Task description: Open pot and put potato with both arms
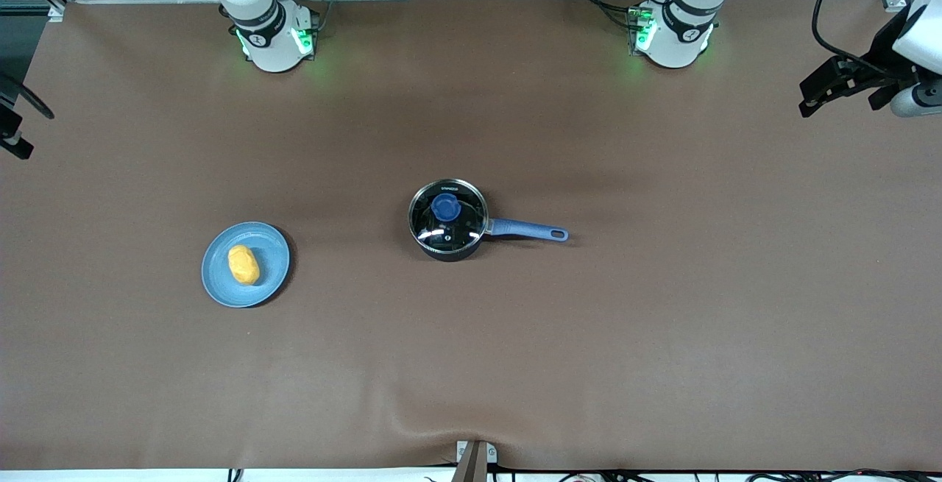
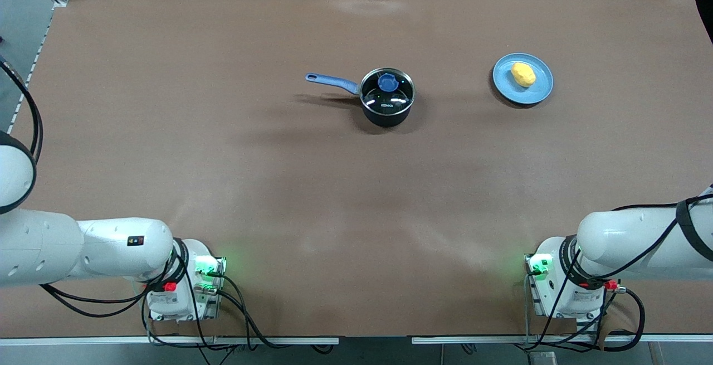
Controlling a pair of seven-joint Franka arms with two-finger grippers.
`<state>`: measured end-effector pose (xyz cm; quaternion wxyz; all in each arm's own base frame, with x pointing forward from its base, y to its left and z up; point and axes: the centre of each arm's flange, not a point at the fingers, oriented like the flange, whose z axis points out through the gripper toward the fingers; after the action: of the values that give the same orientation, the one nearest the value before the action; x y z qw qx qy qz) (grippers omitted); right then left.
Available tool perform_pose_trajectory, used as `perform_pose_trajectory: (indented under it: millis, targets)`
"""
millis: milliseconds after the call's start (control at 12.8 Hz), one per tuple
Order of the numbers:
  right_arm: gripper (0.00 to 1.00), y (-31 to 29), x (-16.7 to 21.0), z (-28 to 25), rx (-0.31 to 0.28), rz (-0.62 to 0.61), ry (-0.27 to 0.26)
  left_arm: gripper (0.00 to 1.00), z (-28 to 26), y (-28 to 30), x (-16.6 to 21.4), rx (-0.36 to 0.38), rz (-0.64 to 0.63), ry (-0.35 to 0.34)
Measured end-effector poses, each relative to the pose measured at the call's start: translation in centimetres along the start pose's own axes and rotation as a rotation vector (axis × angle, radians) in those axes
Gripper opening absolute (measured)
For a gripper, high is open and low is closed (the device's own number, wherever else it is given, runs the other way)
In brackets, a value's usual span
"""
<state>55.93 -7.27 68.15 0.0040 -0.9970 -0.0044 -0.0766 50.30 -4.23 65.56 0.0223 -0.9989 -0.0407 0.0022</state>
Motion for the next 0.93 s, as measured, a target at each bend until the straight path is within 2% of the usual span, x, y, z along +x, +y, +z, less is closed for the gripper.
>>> perform_pose_trajectory:
  millis: [467,778,934]
  targets:
    - [1.00,-2.5,1.0,3.4,0.017,-0.010,-0.067,1.00,-0.8,0.2,-0.1,0.001,0.005,-0.014]
    - [1.00,-2.3,0.9,5.6,0.033,-0.114,-0.139,1.00,-0.4,0.3,1.5,-0.005,0.007,-0.019]
    - [1.00,-2.2,2.1,9.0,0.046,-0.146,-0.176,1.00,-1.1,0.7,1.6,-0.008,0.013,-0.004]
